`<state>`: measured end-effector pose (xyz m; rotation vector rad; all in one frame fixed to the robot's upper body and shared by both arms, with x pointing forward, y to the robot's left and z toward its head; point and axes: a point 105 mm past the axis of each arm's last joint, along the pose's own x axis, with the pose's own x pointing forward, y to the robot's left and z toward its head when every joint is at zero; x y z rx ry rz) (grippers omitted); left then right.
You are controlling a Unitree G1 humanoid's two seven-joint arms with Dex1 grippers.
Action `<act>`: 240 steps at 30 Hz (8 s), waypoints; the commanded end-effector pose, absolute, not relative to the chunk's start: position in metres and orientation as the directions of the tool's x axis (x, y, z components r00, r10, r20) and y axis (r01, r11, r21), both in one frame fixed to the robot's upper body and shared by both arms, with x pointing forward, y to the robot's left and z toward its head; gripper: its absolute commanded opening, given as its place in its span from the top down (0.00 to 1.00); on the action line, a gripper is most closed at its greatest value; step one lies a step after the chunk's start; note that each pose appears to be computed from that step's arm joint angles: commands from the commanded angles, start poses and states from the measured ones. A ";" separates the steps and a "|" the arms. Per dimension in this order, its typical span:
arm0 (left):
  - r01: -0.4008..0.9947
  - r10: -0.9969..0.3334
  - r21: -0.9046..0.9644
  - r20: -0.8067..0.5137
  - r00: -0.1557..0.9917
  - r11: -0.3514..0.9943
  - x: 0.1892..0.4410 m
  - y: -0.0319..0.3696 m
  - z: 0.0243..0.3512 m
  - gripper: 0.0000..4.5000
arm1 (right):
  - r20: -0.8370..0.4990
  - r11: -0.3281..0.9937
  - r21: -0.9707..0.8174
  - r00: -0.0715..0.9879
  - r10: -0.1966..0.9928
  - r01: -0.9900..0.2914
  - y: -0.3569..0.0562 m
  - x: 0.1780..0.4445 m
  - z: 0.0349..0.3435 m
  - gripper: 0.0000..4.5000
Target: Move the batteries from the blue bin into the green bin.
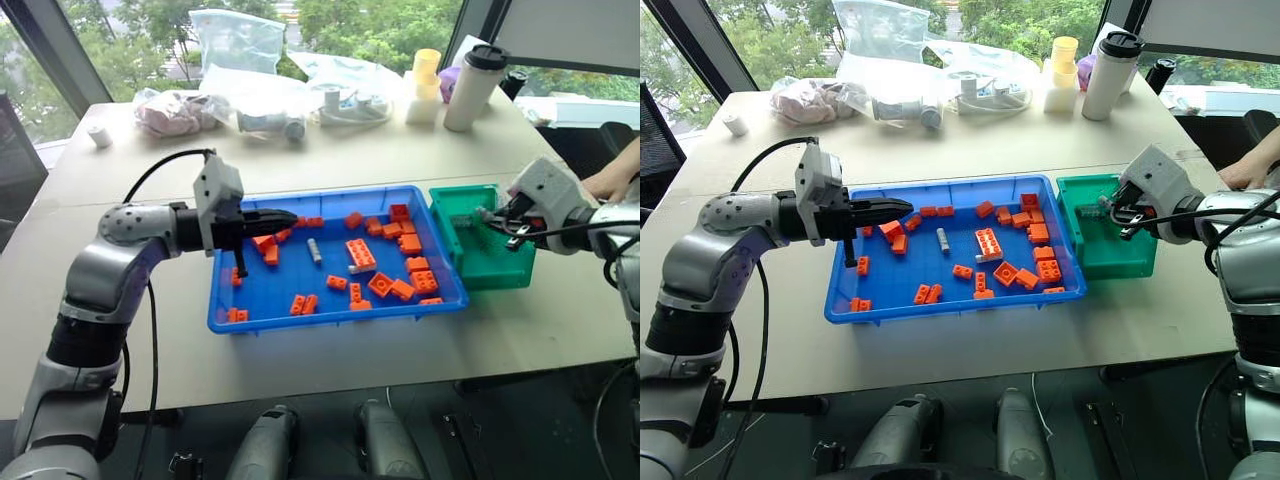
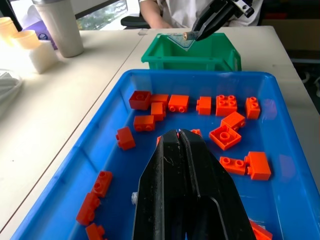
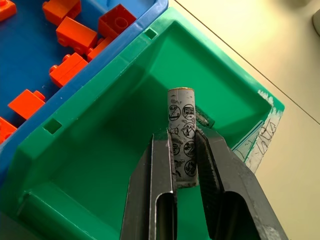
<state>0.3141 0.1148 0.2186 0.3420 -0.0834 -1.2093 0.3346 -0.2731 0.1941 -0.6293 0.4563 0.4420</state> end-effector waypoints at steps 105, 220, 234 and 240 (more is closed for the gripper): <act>0.859 -0.900 0.363 -0.106 0.423 0.361 0.304 0.123 0.226 1.00 | -0.570 0.809 -0.082 0.693 0.442 -0.582 -0.089 0.348 0.133 0.55; 0.861 -0.905 0.361 -0.093 0.415 0.358 0.306 0.118 0.226 1.00 | -0.397 0.742 -0.344 0.805 0.441 -0.576 -0.159 0.365 0.222 0.99; 0.893 -0.928 0.327 -0.103 0.358 0.308 0.311 0.109 0.218 1.00 | -0.465 0.880 -0.365 0.878 0.111 -0.305 -0.278 0.339 0.202 0.88; 0.896 -0.931 0.325 -0.105 0.351 0.301 0.312 0.109 0.218 1.00 | -0.461 0.888 -0.349 0.880 0.115 -0.299 -0.279 0.336 0.201 0.21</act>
